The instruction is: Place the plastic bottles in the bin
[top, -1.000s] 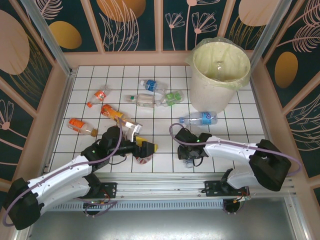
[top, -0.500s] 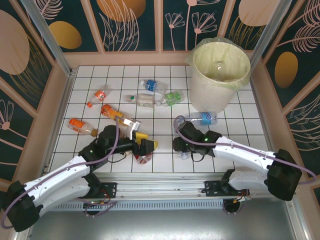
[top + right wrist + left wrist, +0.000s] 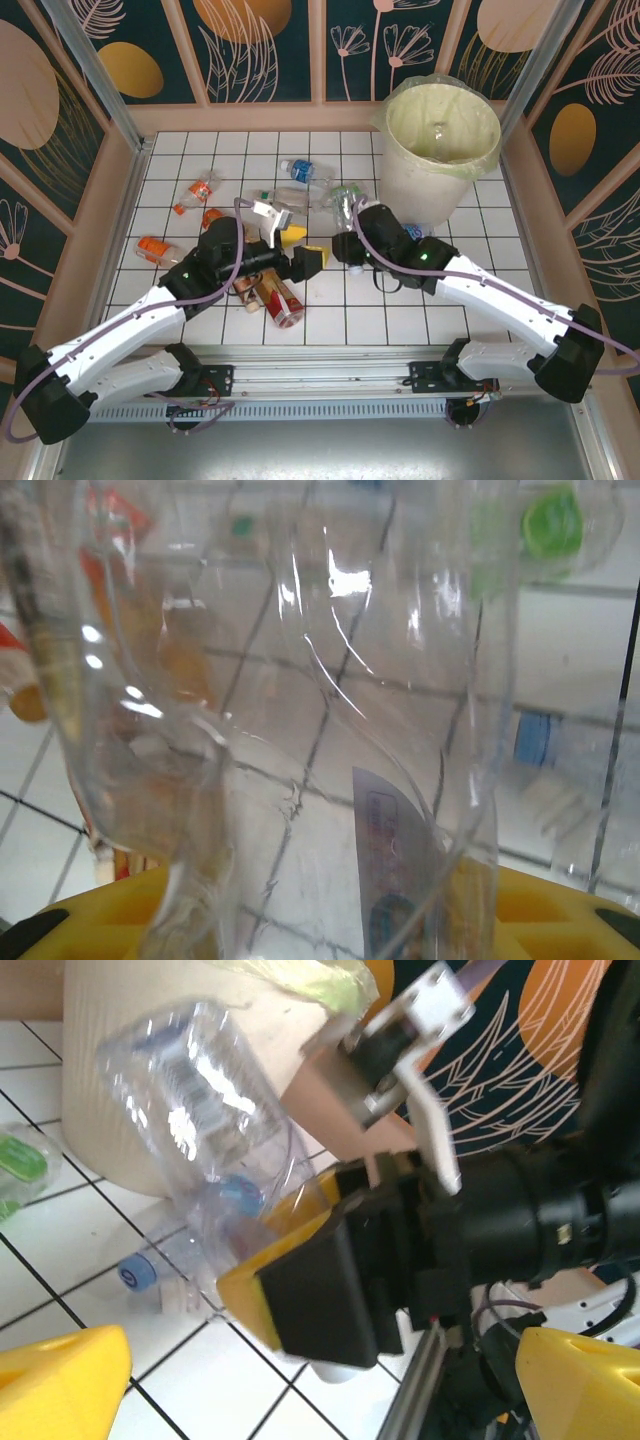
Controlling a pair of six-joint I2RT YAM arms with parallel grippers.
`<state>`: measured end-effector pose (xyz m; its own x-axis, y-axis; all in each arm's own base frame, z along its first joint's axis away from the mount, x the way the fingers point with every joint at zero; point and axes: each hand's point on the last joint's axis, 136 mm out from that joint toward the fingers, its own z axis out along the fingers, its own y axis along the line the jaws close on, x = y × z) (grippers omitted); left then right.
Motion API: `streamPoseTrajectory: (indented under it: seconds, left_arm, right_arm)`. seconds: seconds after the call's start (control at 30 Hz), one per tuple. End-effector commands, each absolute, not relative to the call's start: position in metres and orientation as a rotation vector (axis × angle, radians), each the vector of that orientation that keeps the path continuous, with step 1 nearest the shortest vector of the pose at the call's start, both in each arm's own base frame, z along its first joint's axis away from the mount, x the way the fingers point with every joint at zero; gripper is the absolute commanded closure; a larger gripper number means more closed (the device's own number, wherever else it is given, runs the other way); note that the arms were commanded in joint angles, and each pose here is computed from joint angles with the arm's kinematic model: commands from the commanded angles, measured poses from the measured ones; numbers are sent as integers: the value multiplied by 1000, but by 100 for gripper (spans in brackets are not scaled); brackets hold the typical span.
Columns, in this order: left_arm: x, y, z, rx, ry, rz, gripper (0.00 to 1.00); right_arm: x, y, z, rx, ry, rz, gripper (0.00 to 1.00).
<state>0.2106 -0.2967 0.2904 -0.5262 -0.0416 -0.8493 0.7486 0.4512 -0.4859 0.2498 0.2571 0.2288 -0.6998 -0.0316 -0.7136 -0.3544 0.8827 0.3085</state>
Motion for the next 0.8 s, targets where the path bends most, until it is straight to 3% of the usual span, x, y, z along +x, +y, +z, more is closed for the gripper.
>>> streamPoseTrajectory:
  seconds: [0.0,0.5,0.77]
  left_arm:
    - [220,-297,308,630,1769,-1073,1]
    - [224,-281,312,609,1569,-974,2]
    - [216,-281,312,640,1532,-1003,1]
  right_arm:
    - [275,258,273,-292,2168,547,51]
    - [347,226,385,-262,1883,498,51]
    - [388,183,426,-161,1783,408,51]
